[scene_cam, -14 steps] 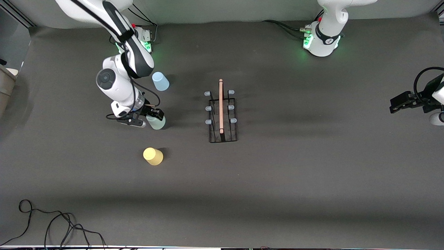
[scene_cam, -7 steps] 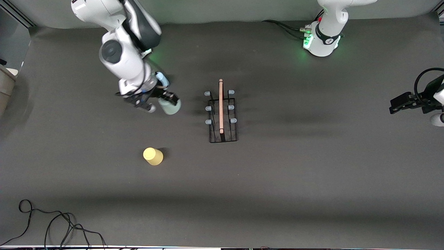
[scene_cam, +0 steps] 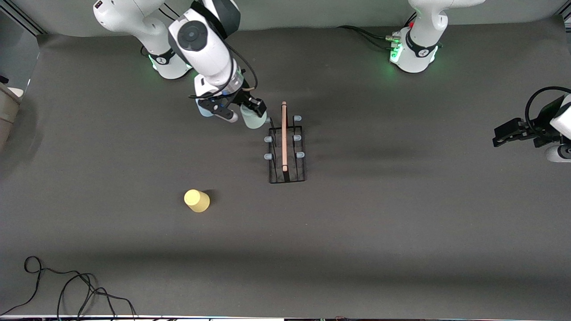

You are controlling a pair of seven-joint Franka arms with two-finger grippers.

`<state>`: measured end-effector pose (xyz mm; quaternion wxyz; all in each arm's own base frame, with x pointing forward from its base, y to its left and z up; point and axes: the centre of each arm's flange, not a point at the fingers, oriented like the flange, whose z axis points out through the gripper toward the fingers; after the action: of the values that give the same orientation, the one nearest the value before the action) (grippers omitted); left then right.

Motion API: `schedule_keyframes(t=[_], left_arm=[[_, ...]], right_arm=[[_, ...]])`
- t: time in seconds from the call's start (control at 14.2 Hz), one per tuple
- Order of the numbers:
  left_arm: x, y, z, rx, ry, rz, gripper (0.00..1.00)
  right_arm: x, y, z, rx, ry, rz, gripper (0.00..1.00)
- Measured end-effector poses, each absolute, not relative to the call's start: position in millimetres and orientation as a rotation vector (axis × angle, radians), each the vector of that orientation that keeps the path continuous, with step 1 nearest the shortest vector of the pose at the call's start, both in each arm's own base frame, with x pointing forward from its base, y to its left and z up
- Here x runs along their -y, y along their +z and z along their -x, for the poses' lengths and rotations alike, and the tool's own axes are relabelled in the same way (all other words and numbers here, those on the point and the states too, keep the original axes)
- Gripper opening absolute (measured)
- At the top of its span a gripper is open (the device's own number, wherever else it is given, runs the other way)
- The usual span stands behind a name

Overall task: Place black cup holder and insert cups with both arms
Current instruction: 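Grasp the pale green cup with the right gripper and lift it, then slide the green cup onto a holder peg and open the right gripper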

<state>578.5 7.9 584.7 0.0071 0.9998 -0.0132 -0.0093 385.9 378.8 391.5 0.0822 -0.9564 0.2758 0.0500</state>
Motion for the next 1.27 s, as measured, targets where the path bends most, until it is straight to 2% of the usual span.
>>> schedule_keyframes(t=[1.05,1.19,1.27], left_arm=[[-2.3,568.5,-582.9,0.064,-0.074,-3.142,1.00],[4.6,562.8,-582.0,0.075,-0.093,-3.141,1.00],[6.3,560.0,-581.5,0.077,-0.103,-3.141,1.00]], right_arm=[[-410.6,324.0,-382.9,-0.860,0.089,2.875,0.70],[-410.9,321.6,-383.2,-0.869,0.090,2.874,0.72],[-410.9,321.7,-383.3,-0.870,0.090,2.874,0.81]])
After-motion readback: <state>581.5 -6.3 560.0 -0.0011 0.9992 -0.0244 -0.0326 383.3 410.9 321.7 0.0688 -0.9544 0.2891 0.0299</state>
